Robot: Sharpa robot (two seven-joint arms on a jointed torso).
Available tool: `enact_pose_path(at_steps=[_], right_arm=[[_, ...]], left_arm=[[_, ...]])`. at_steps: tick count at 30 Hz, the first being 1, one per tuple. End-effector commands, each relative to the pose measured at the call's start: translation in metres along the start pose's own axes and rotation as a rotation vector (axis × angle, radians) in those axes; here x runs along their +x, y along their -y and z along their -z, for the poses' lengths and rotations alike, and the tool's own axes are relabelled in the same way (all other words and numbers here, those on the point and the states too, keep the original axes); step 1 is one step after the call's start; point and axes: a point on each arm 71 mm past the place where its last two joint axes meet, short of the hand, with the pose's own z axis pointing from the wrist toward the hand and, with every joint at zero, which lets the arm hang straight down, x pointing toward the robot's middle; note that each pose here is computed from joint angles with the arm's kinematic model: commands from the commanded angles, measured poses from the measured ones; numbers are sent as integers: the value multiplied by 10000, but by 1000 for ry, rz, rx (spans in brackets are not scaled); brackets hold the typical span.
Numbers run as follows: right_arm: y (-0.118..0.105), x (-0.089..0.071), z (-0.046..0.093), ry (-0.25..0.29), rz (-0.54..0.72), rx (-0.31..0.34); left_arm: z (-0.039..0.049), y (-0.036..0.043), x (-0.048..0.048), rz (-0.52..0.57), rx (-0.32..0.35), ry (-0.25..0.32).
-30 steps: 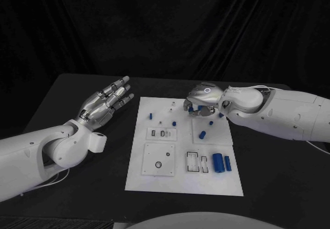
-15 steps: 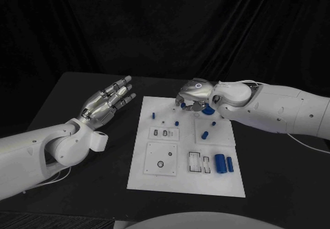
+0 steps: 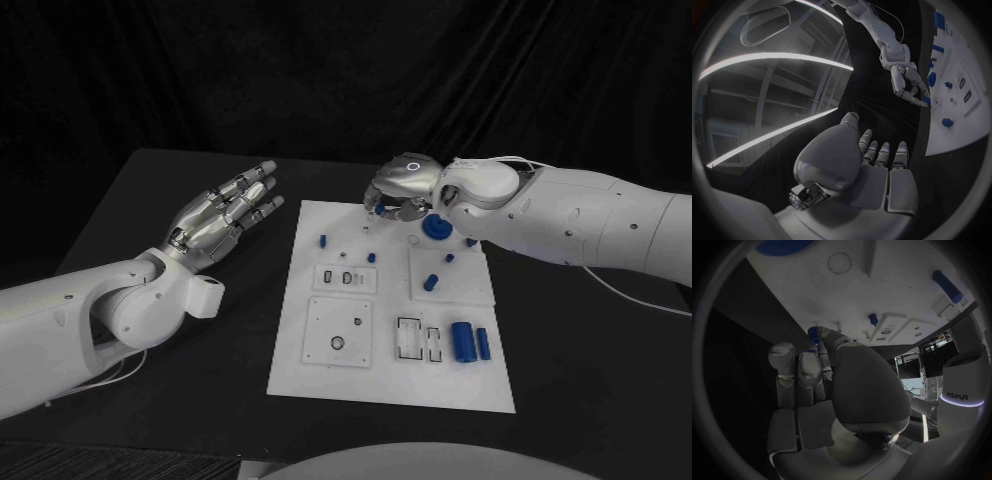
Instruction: Assemble the parts on the task board
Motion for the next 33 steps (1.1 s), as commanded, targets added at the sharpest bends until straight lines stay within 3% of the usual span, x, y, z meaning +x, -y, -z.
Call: enact_pose_path(at_steps=[1, 33], right_arm=[[34, -24, -3, 17, -18, 9], [6, -8, -126, -14, -18, -3]], left_arm=[[-10, 12, 24, 8, 6, -16], [-32, -5, 29, 12, -4, -25]])
